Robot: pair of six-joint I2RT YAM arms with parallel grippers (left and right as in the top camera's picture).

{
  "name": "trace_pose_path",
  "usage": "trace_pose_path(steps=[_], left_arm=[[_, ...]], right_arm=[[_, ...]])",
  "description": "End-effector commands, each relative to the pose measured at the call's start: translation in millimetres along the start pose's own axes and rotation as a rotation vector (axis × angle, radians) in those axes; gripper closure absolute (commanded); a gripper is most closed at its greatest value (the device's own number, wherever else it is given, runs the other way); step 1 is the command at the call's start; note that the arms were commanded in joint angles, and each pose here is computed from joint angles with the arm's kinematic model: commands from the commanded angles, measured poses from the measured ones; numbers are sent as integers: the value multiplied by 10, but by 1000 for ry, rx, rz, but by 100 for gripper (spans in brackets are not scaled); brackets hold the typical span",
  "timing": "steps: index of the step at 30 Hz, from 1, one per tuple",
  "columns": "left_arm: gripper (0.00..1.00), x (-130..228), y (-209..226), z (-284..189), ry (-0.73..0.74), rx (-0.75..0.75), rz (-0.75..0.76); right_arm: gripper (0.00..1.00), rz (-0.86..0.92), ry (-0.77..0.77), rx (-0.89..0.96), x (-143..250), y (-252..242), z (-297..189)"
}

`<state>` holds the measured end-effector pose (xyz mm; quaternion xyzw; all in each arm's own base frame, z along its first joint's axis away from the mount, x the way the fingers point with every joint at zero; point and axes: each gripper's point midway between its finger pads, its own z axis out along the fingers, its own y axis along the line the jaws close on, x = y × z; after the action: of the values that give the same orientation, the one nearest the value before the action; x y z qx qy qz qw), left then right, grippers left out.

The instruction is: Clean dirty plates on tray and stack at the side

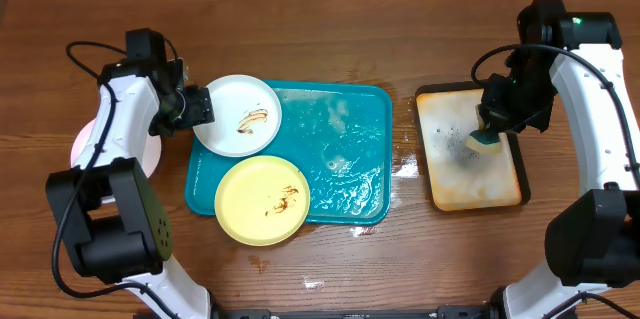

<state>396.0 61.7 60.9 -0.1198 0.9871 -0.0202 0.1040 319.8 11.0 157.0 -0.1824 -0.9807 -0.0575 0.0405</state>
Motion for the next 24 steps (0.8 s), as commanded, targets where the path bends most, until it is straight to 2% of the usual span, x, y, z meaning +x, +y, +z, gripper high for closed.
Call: trace_pose_path(steps=[1,7,10,12,14,20,24], left_arm=[[20,0,27,132,23,-8,22],[30,89,-55,375,83,10,31],[45,55,-121,393,68,13,48],[74,28,-154,395,56,16,52],[96,16,-164,396,51,15,30],[96,44,-229,396,60,21,9],[96,95,-438,400,70,29,59]], right_arm=[[96,-8,-21,-15,-27,28,-64],[96,-8,-18,-14,-20,25,-63],[96,-8,-18,-14,-20,25,-63],[96,-7,-18,-15,-20,26,-63],[96,-7,-18,-15,-19,26,-63],[96,-7,-17,-15,-19,26,-63],[96,-30,-17,-32,-17,67,-63]])
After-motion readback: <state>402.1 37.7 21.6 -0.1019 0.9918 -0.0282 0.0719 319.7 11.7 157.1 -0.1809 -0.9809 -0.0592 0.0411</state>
